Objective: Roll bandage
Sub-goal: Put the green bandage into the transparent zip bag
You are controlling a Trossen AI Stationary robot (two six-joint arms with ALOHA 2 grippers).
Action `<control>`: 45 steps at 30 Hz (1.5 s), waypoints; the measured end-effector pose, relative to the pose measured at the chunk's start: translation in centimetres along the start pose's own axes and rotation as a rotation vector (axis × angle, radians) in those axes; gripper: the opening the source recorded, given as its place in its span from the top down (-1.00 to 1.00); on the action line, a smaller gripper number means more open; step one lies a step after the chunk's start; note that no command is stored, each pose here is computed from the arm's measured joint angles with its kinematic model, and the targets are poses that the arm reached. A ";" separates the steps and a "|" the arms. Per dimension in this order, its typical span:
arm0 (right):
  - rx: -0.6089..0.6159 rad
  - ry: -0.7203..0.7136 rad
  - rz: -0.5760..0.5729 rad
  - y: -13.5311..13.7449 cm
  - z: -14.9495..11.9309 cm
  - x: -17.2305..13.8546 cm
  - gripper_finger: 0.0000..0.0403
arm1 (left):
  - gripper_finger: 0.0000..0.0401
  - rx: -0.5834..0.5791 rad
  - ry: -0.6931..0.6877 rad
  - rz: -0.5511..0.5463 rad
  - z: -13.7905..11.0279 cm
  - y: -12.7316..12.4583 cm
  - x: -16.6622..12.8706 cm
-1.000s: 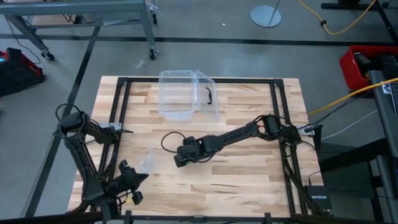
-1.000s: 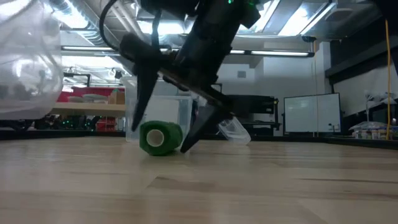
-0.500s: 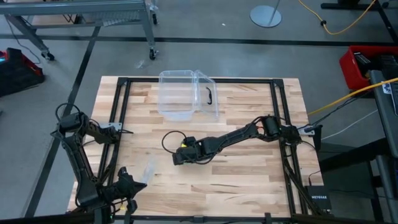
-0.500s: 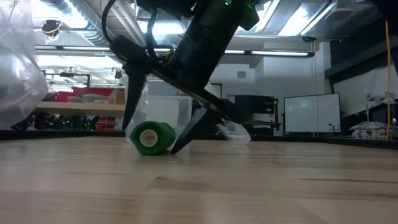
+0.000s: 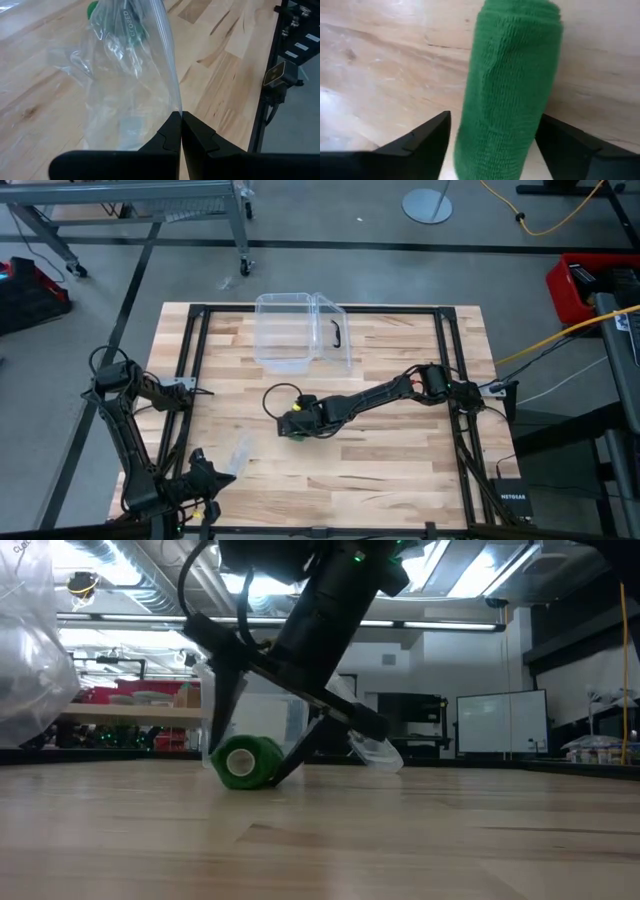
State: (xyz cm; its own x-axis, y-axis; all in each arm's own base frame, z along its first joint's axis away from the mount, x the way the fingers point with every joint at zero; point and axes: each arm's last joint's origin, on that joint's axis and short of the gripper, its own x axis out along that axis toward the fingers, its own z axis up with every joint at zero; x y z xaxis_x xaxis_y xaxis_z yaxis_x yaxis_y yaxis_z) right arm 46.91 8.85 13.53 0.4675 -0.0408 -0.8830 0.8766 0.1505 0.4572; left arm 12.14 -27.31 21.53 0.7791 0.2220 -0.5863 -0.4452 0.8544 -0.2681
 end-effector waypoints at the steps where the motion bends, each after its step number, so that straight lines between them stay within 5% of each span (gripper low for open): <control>1: -0.001 0.000 -0.010 -0.1 0.0 0.1 -0.32 | 1.00 0.000 0.000 0.000 0.0 0.0 0.0; 12: -0.038 0.047 -0.055 -1.0 -0.4 1.9 0.25 | 1.00 -0.006 0.000 -0.001 0.0 0.0 0.0; 20: -0.445 0.180 0.035 0.0 -0.6 1.4 0.32 | 1.00 0.028 0.000 0.000 0.0 0.0 0.0; 30: -0.926 0.293 0.361 5.4 -3.9 -3.3 0.33 | 1.00 0.075 0.129 0.026 -0.4 0.1 0.0; 35: -0.968 0.233 0.439 7.1 -6.4 -5.8 0.33 | 1.00 0.053 0.126 0.050 -0.1 0.3 0.2; 41: -0.882 0.253 0.482 7.4 -10.1 -7.4 0.33 | 1.00 0.037 0.106 0.101 0.7 0.4 1.3; 45: -0.915 0.230 0.625 8.0 -12.5 -8.4 0.34 | 1.00 0.039 0.097 0.131 1.4 0.4 2.3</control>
State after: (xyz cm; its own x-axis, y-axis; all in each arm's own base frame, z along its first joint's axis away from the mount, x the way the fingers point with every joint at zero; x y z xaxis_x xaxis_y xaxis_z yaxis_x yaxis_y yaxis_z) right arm 48.56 22.71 23.29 0.6794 0.4635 -0.5688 0.0393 0.7511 0.6590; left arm 14.40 -25.75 21.13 0.6684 0.2877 -0.6859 -0.5209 0.8393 -0.1556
